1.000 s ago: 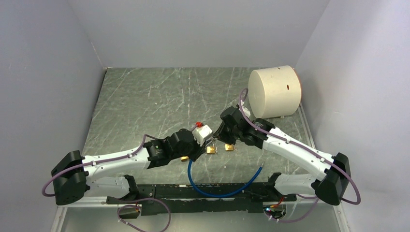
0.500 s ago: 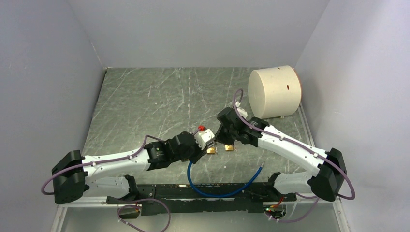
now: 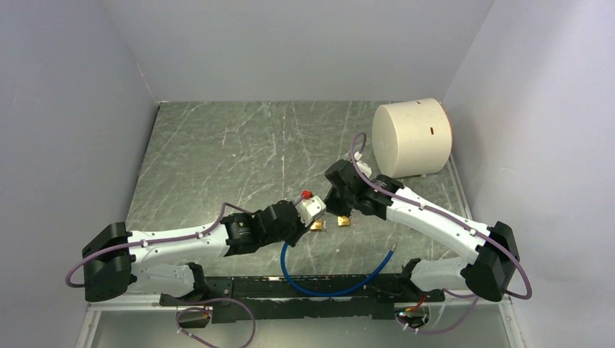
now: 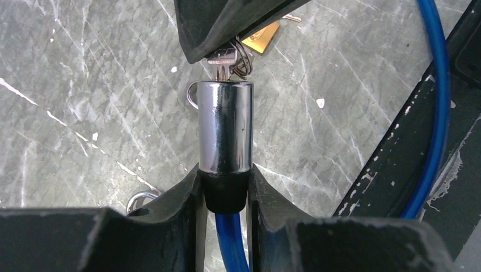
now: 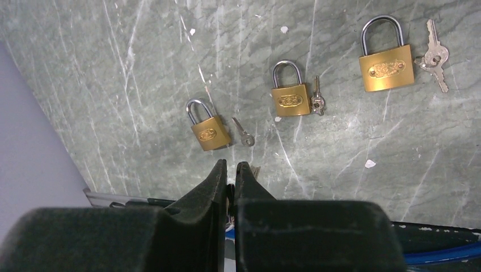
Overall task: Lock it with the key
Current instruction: Adjust the key in the lock.
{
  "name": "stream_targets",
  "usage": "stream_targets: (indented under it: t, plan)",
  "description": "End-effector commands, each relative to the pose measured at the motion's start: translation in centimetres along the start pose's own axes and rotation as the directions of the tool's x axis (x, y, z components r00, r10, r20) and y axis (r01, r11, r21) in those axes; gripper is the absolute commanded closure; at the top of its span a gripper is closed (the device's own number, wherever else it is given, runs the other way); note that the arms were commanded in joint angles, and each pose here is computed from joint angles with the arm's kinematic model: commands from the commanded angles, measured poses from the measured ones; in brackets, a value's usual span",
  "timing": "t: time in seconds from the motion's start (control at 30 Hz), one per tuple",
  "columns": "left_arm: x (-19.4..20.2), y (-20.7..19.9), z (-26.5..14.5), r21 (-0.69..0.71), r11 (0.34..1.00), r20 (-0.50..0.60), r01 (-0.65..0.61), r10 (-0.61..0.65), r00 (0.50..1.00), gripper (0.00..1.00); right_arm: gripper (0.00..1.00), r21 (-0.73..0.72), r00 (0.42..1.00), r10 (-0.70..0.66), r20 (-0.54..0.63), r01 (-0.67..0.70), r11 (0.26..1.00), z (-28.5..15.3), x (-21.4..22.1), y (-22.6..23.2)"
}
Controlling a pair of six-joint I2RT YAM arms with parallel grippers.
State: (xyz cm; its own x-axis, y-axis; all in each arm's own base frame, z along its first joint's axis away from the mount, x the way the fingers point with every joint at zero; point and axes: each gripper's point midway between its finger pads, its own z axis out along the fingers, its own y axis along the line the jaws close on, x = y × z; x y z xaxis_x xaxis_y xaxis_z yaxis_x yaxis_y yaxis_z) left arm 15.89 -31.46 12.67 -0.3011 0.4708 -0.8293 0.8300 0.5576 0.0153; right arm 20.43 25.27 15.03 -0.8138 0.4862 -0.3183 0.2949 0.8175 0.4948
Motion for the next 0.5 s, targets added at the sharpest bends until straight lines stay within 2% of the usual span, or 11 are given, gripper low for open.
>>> stream_targets:
  t: [0.0, 0.07, 0.13, 0.3, 0.47]
  plan:
    - [-3.6, -0.3, -0.3, -0.034, 0.999, 0.093, -0.042, 0.045, 0.995, 0.98, 1.0, 0.028, 0.999, 0.009, 0.032, -0.01, 1.0, -0.2, -0.8, 0.2]
    - [-3.8, -0.3, -0.4, -0.046, 0.998, 0.101, -0.045, 0.05, 0.994, 0.97, 1.0, 0.036, 1.0, 0.007, 0.03, -0.008, 0.999, -0.1, -0.8, 0.3]
    - [-3.9, -0.3, -0.5, -0.058, 0.997, 0.106, -0.048, 0.054, 0.993, 0.97, 0.9, 0.049, 1.0, 0.008, 0.02, -0.009, 0.999, 0.1, -0.6, 0.2]
    - [-3.6, 0.0, -0.7, -0.079, 0.996, 0.112, -0.033, 0.042, 0.993, 0.97, 0.84, 0.001, 1.0, -0.008, 0.015, 0.008, 1.0, 0.0, -0.5, 0.8]
    - [-2.5, 0.7, -0.8, -0.113, 0.993, 0.087, -0.011, 0.021, 0.996, 0.98, 0.56, 0.008, 0.999, 0.008, 0.037, -0.008, 1.0, -0.5, -0.6, -0.5]
